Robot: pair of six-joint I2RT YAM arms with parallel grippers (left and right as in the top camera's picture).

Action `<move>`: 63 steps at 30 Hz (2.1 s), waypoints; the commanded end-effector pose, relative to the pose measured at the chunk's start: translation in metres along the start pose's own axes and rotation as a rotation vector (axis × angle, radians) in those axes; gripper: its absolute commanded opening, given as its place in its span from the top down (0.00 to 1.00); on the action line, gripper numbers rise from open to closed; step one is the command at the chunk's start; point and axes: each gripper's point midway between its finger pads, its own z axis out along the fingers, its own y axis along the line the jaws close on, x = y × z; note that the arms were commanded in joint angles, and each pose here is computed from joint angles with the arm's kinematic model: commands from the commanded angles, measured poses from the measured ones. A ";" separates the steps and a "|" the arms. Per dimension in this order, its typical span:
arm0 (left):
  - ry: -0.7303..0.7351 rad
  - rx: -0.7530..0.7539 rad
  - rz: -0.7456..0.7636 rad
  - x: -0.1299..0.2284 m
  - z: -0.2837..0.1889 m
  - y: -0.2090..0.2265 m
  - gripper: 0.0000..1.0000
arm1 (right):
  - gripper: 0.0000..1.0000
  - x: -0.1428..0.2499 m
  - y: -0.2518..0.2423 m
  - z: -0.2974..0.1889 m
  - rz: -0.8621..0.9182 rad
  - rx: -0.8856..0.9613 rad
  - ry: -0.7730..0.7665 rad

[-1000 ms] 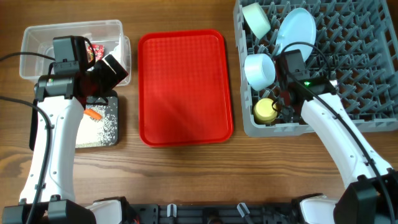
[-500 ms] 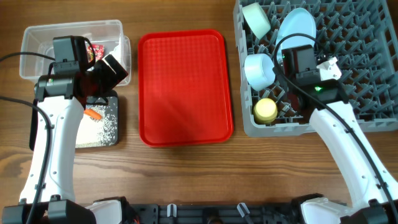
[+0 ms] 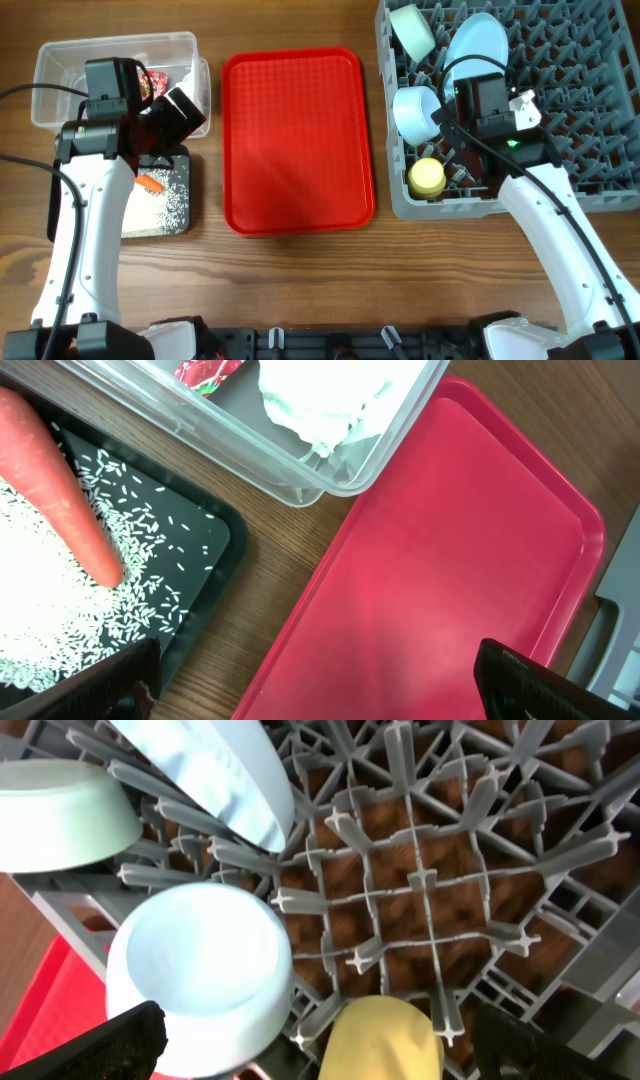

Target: Sort waste into correct bins and load items into the dishwasher rack

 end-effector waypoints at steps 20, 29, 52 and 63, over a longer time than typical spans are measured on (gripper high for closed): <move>-0.007 -0.014 -0.003 -0.003 0.001 0.003 0.00 | 0.00 -0.014 0.015 -0.026 -0.145 -0.099 -0.044; -0.007 -0.014 -0.003 -0.003 0.001 0.003 0.00 | 0.00 -0.029 0.033 -0.078 -0.318 -0.288 -0.131; -0.007 -0.014 -0.003 -0.003 0.001 0.003 0.00 | 0.00 -0.023 -0.028 -0.209 -0.607 -0.524 -0.321; -0.007 -0.014 -0.003 -0.003 0.001 0.003 0.00 | 0.00 -0.039 -0.024 -0.214 -0.818 -0.461 -0.468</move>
